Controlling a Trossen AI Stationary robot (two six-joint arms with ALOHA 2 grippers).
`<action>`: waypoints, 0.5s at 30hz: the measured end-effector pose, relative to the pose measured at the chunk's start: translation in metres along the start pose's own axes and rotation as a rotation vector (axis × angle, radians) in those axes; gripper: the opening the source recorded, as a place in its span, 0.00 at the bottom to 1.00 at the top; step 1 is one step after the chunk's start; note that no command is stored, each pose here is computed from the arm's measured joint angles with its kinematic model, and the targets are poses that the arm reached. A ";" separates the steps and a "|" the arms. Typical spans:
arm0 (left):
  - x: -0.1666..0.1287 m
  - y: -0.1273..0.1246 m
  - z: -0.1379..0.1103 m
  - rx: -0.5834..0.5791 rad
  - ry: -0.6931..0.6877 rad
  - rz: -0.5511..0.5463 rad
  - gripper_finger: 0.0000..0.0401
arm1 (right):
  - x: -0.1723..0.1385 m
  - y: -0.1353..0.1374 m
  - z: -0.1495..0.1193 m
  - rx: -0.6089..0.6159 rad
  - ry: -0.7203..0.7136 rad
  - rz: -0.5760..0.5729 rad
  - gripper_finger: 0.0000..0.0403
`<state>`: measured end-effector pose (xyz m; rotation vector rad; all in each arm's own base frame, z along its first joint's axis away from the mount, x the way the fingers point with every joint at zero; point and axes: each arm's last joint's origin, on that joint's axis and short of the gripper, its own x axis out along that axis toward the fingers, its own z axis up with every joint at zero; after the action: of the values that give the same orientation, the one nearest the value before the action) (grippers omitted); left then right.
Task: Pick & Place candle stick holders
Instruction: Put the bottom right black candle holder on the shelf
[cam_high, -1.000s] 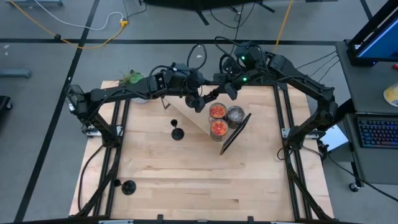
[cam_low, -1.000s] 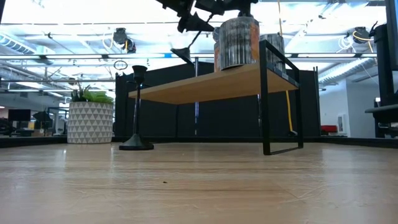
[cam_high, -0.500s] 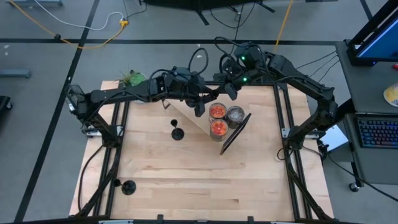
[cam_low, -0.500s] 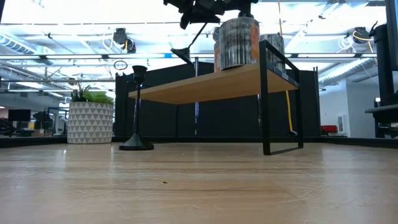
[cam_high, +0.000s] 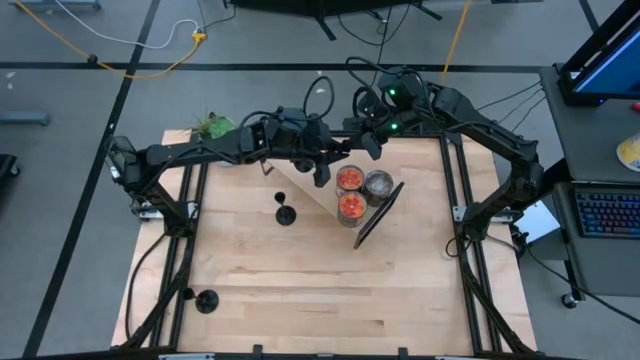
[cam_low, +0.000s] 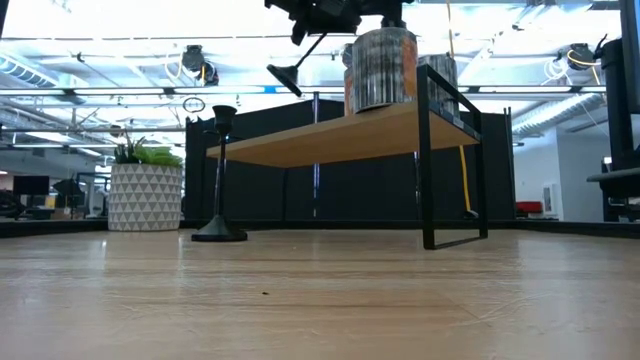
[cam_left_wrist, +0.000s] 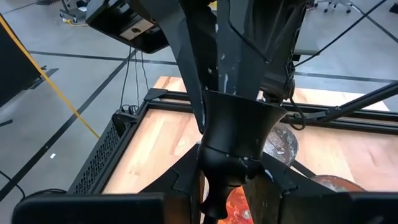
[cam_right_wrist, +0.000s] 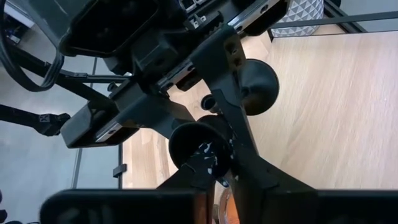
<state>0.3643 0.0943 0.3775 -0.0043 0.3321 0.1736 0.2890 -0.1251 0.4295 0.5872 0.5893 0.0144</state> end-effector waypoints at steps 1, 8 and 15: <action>0.000 0.000 0.000 0.000 0.000 0.002 0.24 | 0.000 0.000 0.000 0.000 0.000 0.000 0.09; 0.000 0.001 0.000 0.017 -0.002 0.004 0.24 | 0.000 0.000 0.001 -0.005 -0.005 0.003 0.14; 0.000 0.002 0.000 0.022 -0.003 0.031 0.24 | 0.000 0.001 0.004 -0.024 -0.034 0.011 0.19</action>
<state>0.3639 0.0960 0.3780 0.0228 0.3315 0.2003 0.2913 -0.1259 0.4325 0.5667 0.5522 0.0214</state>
